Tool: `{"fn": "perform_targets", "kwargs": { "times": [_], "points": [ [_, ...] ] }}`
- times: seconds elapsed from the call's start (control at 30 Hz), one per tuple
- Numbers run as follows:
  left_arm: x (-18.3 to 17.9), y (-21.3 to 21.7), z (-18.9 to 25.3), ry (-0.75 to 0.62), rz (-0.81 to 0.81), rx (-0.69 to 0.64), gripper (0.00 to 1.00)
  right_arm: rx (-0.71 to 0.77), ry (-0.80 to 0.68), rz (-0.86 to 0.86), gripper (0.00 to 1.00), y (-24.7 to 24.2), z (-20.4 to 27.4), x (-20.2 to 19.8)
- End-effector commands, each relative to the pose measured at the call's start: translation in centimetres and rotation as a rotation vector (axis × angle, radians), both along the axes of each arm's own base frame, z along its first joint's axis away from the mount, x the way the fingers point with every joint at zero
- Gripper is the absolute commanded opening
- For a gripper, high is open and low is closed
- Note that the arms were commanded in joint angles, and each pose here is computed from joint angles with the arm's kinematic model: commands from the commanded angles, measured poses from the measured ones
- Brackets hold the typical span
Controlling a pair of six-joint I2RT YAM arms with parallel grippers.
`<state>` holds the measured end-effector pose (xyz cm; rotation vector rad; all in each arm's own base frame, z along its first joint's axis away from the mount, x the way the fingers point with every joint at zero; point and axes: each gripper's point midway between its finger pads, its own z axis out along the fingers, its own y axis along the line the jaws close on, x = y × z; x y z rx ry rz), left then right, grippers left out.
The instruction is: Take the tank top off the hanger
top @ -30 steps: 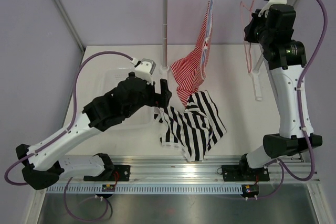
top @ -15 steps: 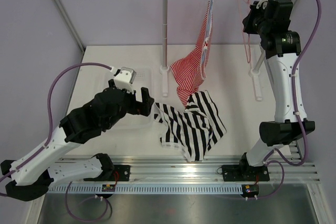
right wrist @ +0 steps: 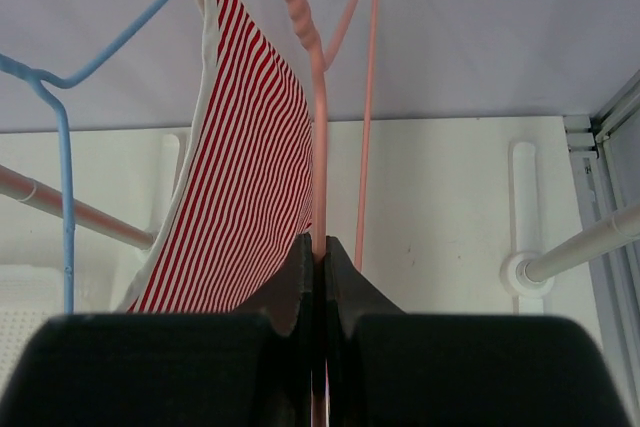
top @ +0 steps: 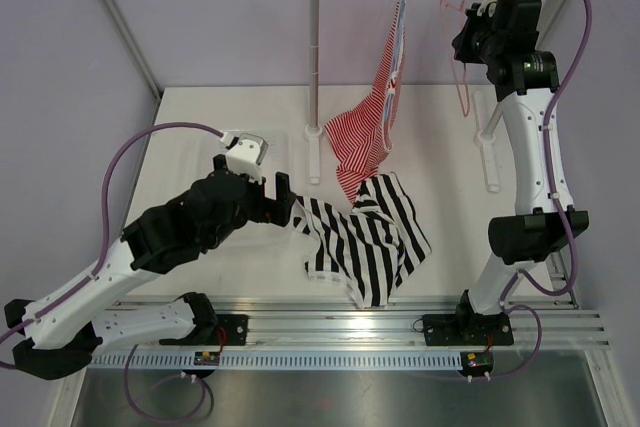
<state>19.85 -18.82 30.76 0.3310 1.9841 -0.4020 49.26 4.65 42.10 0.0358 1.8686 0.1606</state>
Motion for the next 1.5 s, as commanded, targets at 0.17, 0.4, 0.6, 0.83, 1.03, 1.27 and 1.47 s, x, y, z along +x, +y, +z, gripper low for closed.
{"fn": "perform_targets", "kwargs": {
  "times": [0.17,0.4,0.6,0.83,1.03,1.27,1.47],
  "points": [
    [0.5,-0.7,0.7,-0.032,-0.006,-0.005,0.99,0.053,-0.026,-0.004,0.27,0.1,0.2,-1.2],
    [0.2,-2.6,0.2,-0.002,-0.065,0.014,0.99,0.050,-0.035,-0.033,0.99,-0.5,1.4,-3.3],
    [0.0,-5.3,-1.1,0.026,-0.124,0.011,0.99,0.053,-0.035,-0.219,1.00,-3.8,2.2,-8.6],
    [-0.4,-11.4,-4.8,0.097,-0.246,0.010,0.99,0.102,-0.158,-0.295,0.99,-5.6,4.2,-18.8],
    [-0.1,-16.8,-9.3,0.154,-0.282,0.084,0.99,0.193,-0.220,-0.177,1.00,-3.6,2.9,-24.7],
    [-0.1,-21.3,-13.8,0.184,-0.264,0.121,0.99,0.312,-0.281,-0.083,1.00,-1.7,2.8,-28.5],
    [-0.7,-24.6,-19.1,0.241,-0.261,0.160,0.99,0.302,-0.269,-0.072,1.00,-1.6,1.8,-28.7]
  ]
}}
